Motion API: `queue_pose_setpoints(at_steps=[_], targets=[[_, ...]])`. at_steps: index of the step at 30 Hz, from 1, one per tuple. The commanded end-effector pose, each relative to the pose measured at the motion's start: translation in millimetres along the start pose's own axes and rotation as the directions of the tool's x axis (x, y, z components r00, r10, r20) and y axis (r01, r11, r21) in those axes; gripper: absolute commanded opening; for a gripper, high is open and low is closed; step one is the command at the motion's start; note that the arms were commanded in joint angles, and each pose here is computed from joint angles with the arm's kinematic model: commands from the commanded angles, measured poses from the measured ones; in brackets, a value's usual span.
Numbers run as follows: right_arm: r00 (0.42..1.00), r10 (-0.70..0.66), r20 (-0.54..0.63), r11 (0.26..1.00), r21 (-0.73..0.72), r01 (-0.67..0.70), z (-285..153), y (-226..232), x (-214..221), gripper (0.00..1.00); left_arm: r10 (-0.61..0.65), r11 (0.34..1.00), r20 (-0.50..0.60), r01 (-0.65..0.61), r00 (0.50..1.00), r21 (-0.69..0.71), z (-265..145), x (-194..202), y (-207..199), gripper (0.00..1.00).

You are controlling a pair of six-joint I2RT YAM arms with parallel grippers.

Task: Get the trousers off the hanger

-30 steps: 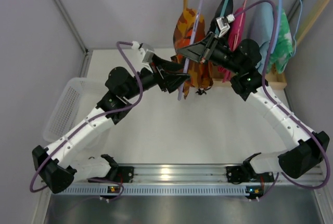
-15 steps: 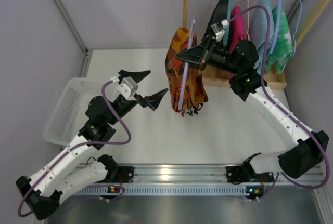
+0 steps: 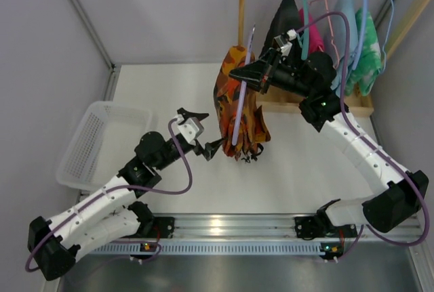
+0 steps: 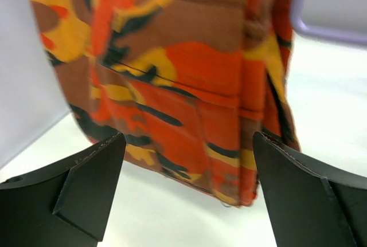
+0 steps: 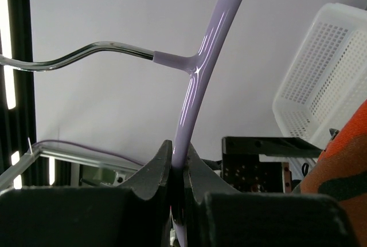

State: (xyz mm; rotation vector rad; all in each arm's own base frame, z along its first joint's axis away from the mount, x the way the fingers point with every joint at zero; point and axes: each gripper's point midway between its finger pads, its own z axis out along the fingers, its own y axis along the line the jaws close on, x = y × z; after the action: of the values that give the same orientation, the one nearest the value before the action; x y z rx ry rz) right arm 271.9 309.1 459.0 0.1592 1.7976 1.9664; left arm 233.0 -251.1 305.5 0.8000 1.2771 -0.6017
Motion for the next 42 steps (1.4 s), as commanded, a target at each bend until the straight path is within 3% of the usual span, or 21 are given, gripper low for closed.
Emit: queue_pose_setpoints(at_steps=[1,8,17,25,32,35,40,42], targets=[[0.983,-0.175,0.058,0.951,-0.249,0.184,-16.8,94.9,-1.2,0.00,-0.007,1.000,0.028,0.007,1.000,-0.003,1.9,7.2,-13.3,0.98],[0.982,-0.180,0.064,0.943,-0.274,0.191,-16.8,108.6,-3.0,0.00,0.035,0.991,-0.003,-0.035,0.999,-0.126,16.6,31.3,-16.9,0.98],[0.979,-0.191,0.066,0.934,-0.295,0.202,-17.5,118.8,-3.7,0.00,0.021,0.983,-0.024,-0.025,1.000,-0.185,49.0,48.3,-11.5,0.98],[0.981,-0.171,0.087,0.937,-0.294,0.190,-18.8,122.9,-12.8,0.00,0.004,0.988,-0.020,-0.007,1.000,-0.157,47.6,67.6,-20.4,0.98],[0.983,-0.167,0.078,0.935,-0.303,0.183,-22.5,127.4,-9.2,0.00,0.097,0.972,-0.055,-0.107,0.994,-0.210,52.5,75.4,-7.8,0.98],[0.982,-0.172,0.073,0.935,-0.303,0.186,-25.5,128.1,-7.3,0.00,0.094,0.965,-0.054,-0.104,0.994,-0.243,53.5,70.1,5.0,0.86],[0.981,-0.178,0.076,0.936,-0.295,0.192,-33.7,127.9,-9.2,0.00,0.048,0.936,-0.071,-0.069,0.996,-0.346,46.2,59.7,43.7,0.51],[0.980,-0.181,0.082,0.938,-0.285,0.197,-36.9,124.8,-11.1,0.00,0.051,0.923,-0.053,-0.067,0.997,-0.380,43.7,45.2,56.4,0.43]])
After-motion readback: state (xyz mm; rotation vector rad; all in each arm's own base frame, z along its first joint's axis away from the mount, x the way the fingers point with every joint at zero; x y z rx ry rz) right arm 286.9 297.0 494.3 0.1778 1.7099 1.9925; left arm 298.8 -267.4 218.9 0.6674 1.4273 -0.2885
